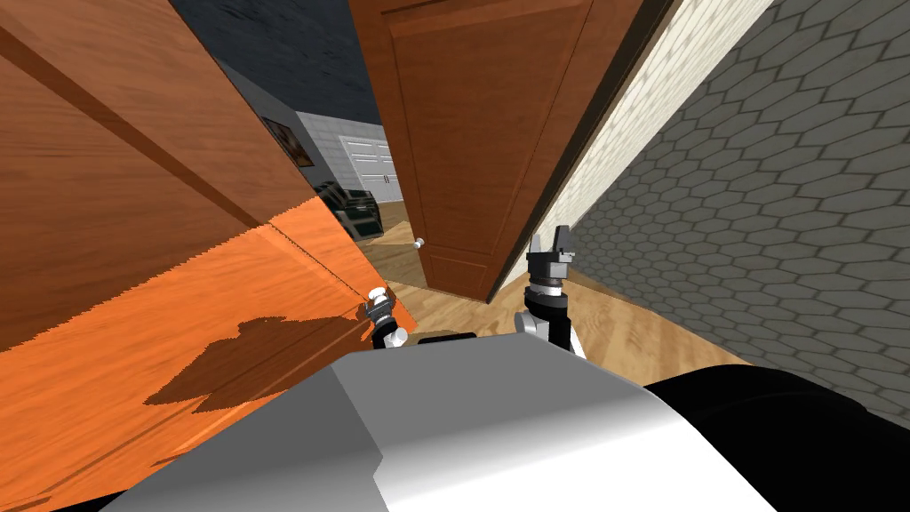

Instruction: Push the door open

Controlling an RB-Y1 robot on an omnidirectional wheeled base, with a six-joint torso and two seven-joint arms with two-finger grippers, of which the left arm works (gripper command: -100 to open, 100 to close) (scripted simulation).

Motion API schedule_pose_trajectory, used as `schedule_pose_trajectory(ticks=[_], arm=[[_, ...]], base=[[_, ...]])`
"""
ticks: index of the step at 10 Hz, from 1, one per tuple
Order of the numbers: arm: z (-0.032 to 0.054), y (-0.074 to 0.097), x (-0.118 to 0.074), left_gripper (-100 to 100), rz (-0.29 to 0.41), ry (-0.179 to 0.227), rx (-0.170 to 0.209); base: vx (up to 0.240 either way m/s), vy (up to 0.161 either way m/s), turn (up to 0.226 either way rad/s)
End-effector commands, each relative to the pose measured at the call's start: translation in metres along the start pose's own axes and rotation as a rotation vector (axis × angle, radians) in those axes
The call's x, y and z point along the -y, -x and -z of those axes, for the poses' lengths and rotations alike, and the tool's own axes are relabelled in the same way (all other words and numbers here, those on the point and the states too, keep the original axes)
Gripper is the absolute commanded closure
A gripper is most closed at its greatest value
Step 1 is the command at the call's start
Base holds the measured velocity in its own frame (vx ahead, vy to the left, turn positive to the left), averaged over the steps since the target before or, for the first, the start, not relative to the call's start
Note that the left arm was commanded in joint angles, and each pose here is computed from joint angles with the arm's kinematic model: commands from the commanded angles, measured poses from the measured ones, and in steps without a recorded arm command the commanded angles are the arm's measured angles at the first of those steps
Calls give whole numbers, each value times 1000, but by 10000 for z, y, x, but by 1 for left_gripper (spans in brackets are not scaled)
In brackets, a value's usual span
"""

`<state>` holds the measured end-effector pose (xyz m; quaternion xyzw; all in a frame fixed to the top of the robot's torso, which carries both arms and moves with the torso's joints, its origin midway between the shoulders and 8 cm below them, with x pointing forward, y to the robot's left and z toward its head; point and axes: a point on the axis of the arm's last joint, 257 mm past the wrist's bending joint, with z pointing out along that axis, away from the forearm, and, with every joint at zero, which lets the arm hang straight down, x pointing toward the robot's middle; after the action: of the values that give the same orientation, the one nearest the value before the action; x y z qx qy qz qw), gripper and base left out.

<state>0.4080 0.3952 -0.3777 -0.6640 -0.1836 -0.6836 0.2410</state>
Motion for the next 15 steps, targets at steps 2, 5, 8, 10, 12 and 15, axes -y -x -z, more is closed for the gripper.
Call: schedule_pose_trajectory(ticks=[2,5,8,10,12,15], arm=[[-74,-39,259,100,-8,-69,-15],[-89,-32,405,100,-5,-121,-12],[-80,-11,525,100,3,-172,-5],[-80,-11,525,100,3,-172,-5],[-59,12,595,100,11,-207,3],[12,76,680,100,30,-268,25]], base=[[152,51,2],[119,53,5],[110,34,15],[86,24,6],[77,27,12],[173,59,11]])
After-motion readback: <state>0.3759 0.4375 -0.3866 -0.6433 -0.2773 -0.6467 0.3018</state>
